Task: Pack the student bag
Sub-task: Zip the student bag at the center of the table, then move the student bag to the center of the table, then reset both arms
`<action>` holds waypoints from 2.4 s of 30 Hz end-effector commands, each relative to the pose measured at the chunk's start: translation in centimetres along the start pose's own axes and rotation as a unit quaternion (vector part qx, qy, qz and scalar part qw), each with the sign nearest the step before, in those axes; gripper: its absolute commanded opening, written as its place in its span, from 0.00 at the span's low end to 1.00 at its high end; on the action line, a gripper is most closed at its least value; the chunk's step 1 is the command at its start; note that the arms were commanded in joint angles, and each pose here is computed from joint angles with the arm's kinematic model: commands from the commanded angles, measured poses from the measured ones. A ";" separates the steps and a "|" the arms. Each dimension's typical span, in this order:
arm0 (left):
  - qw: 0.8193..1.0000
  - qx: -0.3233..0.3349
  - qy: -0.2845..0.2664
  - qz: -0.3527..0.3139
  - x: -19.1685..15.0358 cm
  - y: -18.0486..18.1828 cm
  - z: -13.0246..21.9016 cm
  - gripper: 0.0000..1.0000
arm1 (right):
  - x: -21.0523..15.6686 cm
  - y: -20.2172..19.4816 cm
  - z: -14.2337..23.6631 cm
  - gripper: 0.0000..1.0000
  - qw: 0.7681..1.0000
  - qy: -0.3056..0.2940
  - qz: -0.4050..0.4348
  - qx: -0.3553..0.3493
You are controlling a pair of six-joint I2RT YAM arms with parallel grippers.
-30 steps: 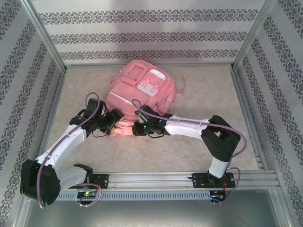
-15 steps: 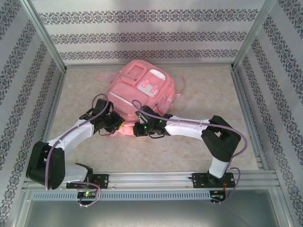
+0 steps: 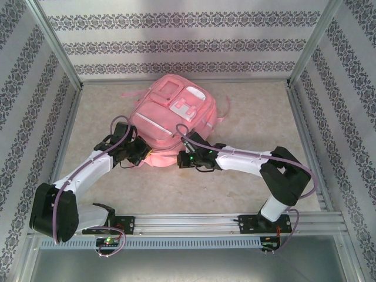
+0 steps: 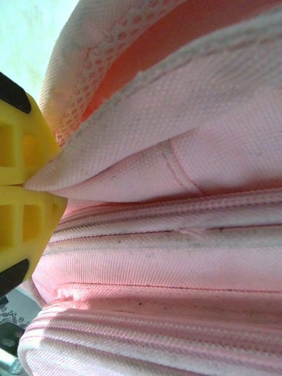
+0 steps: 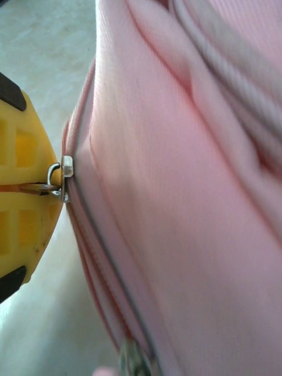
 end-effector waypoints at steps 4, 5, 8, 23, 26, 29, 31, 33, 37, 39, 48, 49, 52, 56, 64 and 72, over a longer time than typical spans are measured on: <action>0.999 0.001 -0.037 -0.009 1.0 -0.4 1.4 0.00 | 0.5 -2.4 0.7 0.00 0.999 -0.006 -0.013 -0.035; 0.999 0.001 -0.036 -0.009 0.9 -0.3 1.4 0.00 | 0.7 -2.6 0.9 0.00 0.999 -0.009 -0.016 -0.036; 0.999 0.003 -0.034 -0.011 0.8 -0.2 1.3 0.00 | 1.2 -3.5 1.4 0.00 0.998 -0.018 -0.027 -0.047; 0.996 -0.029 0.010 -0.088 -2.0 -2.9 0.2 0.00 | 1.6 -3.7 5.9 0.57 0.998 -0.055 -0.019 -0.021; 0.985 -0.031 0.040 -0.164 -4.3 -4.9 -0.2 0.00 | 1.0 -4.1 10.1 0.72 0.992 -0.122 0.005 -0.030; 0.970 -0.045 0.074 -0.227 -6.7 -6.6 -1.2 0.00 | 0.7 -5.2 14.6 0.78 0.979 -0.195 0.007 -0.052; 0.958 -0.048 0.096 -0.267 -8.0 -7.7 -1.9 0.00 | 0.8 -6.1 17.2 0.80 0.968 -0.242 -0.001 -0.071; 0.943 -0.044 0.117 -0.308 -9.4 -9.0 -2.7 0.00 | 0.9 -7.3 19.3 0.80 0.955 -0.280 -0.020 -0.094; 0.912 -0.055 0.172 -0.369 -12.5 -11.5 -4.8 0.00 | 1.4 -9.0 21.5 0.79 0.941 -0.311 -0.062 -0.114; 0.895 -0.052 0.197 -0.398 -14.1 -12.6 -5.7 0.00 | 1.6 -9.6 22.0 0.79 0.939 -0.314 -0.082 -0.115; 0.861 -0.056 0.244 -0.443 -17.0 -13.2 -7.0 0.01 | 1.5 -10.9 21.8 0.79 0.941 -0.307 -0.109 -0.092; 0.856 -0.058 0.253 -0.447 -17.3 -13.1 -7.1 0.04 | 1.4 -10.9 21.8 0.78 0.941 -0.309 -0.107 -0.090; 0.846 -0.059 0.271 -0.455 -18.0 -12.9 -7.4 0.15 | 1.4 -10.9 22.0 0.78 0.939 -0.317 -0.100 -0.085; 0.835 -0.061 0.292 -0.462 -18.6 -12.4 -7.4 0.25 | 1.6 -11.1 22.3 0.85 0.937 -0.320 -0.102 -0.097; 0.811 -0.097 0.331 -0.473 -20.0 -11.7 -7.1 0.52 | 2.8 -13.2 22.3 0.88 0.923 -0.320 -0.169 -0.133; 0.744 -0.203 0.413 -0.484 -23.3 -13.4 -7.4 0.79 | 6.1 -14.9 21.8 0.98 0.923 -0.286 -0.234 -0.108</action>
Point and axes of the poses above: each hand's point on the last joint's axis, 136 mm out from that joint toward the fingers, its own z axis back along the fingers, its own y axis along the line the jaws close on, x = y × z, the point moved 9 cm from there along z, back along the fingers, and after that the axes turned 9 degrees about -z, right-handed, at the moved point
